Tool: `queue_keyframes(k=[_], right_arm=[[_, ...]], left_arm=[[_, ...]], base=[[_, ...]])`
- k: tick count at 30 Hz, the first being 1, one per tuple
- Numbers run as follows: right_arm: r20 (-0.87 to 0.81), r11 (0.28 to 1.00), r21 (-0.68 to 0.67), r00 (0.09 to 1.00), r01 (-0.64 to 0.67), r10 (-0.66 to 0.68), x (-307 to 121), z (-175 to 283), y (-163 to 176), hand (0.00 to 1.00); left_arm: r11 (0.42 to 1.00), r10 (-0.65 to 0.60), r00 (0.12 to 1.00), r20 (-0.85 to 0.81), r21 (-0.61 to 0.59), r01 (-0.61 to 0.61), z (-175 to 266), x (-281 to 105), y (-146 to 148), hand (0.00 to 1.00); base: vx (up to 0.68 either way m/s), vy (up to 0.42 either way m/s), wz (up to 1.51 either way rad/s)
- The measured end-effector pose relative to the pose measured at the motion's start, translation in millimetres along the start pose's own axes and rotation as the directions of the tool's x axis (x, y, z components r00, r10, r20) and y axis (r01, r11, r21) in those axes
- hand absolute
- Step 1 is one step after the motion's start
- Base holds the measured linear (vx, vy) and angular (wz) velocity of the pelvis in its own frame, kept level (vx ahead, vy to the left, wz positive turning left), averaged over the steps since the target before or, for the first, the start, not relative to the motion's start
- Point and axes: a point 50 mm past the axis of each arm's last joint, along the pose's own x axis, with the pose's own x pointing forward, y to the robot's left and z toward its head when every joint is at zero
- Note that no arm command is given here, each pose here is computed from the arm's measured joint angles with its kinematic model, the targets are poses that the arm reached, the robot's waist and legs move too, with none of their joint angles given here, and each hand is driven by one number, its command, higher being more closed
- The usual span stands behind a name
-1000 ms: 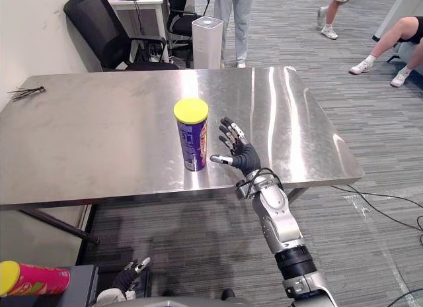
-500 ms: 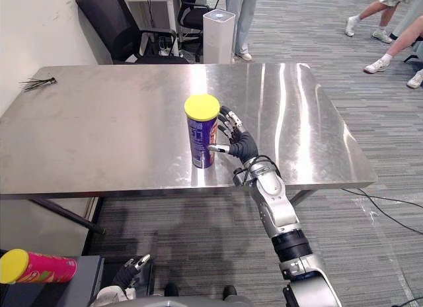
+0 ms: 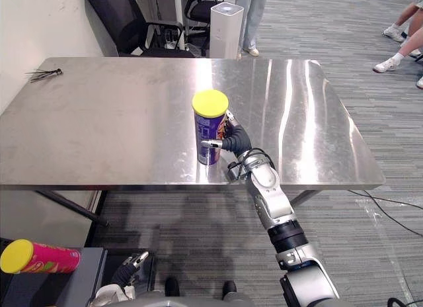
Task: Put the gum and the chips on the shelf.
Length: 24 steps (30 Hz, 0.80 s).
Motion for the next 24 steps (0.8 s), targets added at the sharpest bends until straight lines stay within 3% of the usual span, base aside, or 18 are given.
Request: queue_keyframes(k=[3, 4, 24], right_arm=[[-0.002, 1.000, 0.000, 1.000, -0.004, 0.004, 0.2, -0.5, 0.3, 0.00], [-0.002, 1.000, 0.000, 1.000, -0.006, 0.006, 0.5, -0.4, 0.8, 1.00], [0.007, 0.999, -0.009, 0.999, -0.034, 0.034, 7.0, 2.8, 7.8, 1.00]], left_arm=[[1.000, 0.001, 1.000, 0.001, 0.001, -0.001, 0.2, 0.0, 0.3, 0.00], [1.000, 0.001, 1.000, 0.001, 0.001, -0.001, 0.2, 0.0, 0.4, 0.00], [1.000, 0.004, 1.000, 0.012, 0.005, -0.004, 3.0, 0.3, 1.5, 0.00]], base=[[-0.02, -0.015, 0.04], [-0.01, -0.018, 0.04], [0.00, -0.010, 0.01]])
